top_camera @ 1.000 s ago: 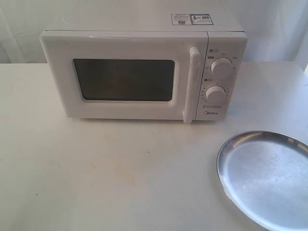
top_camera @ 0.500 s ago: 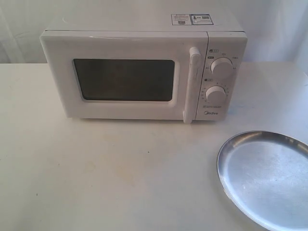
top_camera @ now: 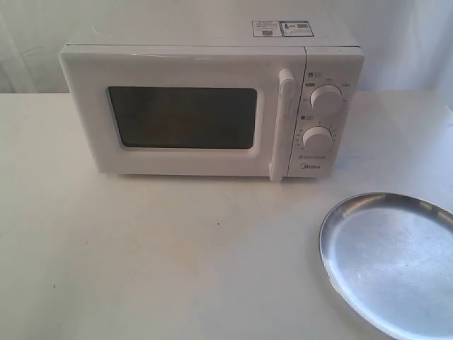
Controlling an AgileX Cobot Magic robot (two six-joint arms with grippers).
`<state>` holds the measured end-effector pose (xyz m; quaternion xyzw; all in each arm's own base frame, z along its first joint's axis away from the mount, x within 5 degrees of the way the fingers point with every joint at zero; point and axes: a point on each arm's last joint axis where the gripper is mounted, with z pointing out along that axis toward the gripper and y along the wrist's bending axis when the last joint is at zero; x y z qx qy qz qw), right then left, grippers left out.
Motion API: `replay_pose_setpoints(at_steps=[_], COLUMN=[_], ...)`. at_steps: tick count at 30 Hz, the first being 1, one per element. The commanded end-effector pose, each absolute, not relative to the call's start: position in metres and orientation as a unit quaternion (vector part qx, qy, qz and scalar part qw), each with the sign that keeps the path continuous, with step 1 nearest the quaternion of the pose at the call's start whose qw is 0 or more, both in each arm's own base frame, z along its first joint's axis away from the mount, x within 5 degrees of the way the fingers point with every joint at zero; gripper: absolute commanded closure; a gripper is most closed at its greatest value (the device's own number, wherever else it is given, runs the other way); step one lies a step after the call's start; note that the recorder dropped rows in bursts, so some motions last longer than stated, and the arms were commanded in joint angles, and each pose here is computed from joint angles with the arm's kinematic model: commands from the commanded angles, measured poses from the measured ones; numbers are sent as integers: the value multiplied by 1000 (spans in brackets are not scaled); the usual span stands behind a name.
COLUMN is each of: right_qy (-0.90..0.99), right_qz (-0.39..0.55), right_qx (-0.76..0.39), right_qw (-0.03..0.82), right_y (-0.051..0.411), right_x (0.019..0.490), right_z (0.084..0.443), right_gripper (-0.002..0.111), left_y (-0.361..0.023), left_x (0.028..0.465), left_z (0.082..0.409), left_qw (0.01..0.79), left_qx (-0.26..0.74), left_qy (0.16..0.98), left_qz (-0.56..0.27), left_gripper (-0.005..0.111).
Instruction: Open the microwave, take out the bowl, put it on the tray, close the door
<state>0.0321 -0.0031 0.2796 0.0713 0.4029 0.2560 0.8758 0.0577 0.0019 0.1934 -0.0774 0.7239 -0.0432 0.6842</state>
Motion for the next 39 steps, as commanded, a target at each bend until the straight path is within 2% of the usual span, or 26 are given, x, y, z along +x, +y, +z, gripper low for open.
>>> replay_pose_setpoints(at_steps=[1, 8, 12, 15, 18, 20, 24, 30, 39], right_qy=[358, 420, 478, 475, 428, 447, 522, 550, 577], right_qz=[233, 204, 162, 107, 154, 195, 218, 240, 272], right_qx=[27, -19, -110, -317, -462, -473, -440, -460, -443], right_qw=[904, 884, 856, 814, 761, 734, 697, 655, 630], right_y=[1, 22, 48, 85, 116, 126, 132, 131, 100], right_x=[25, 77, 128, 164, 185, 206, 248, 280, 307], right_z=[317, 364, 374, 355, 327, 308, 270, 229, 206], right_gripper=[108, 108, 108, 108, 108, 108, 108, 108, 108], left_y=[2, 1, 1, 0, 0, -1, -1, -2, -2], left_x=[57, 57, 57, 57, 56, 56, 55, 55, 55], left_z=[194, 192, 188, 185, 183, 181, 178, 177, 176], left_qw=[689, 679, 665, 651, 641, 632, 619, 613, 611], left_qx=[-83, -82, -78, -75, -74, -73, -72, -73, -73], left_qy=[718, 727, 741, 753, 763, 770, 780, 785, 787], left_qz=[-53, -54, -52, -51, -51, -51, -53, -55, -55], left_gripper=[107, 107, 107, 107, 107, 107, 107, 107, 107])
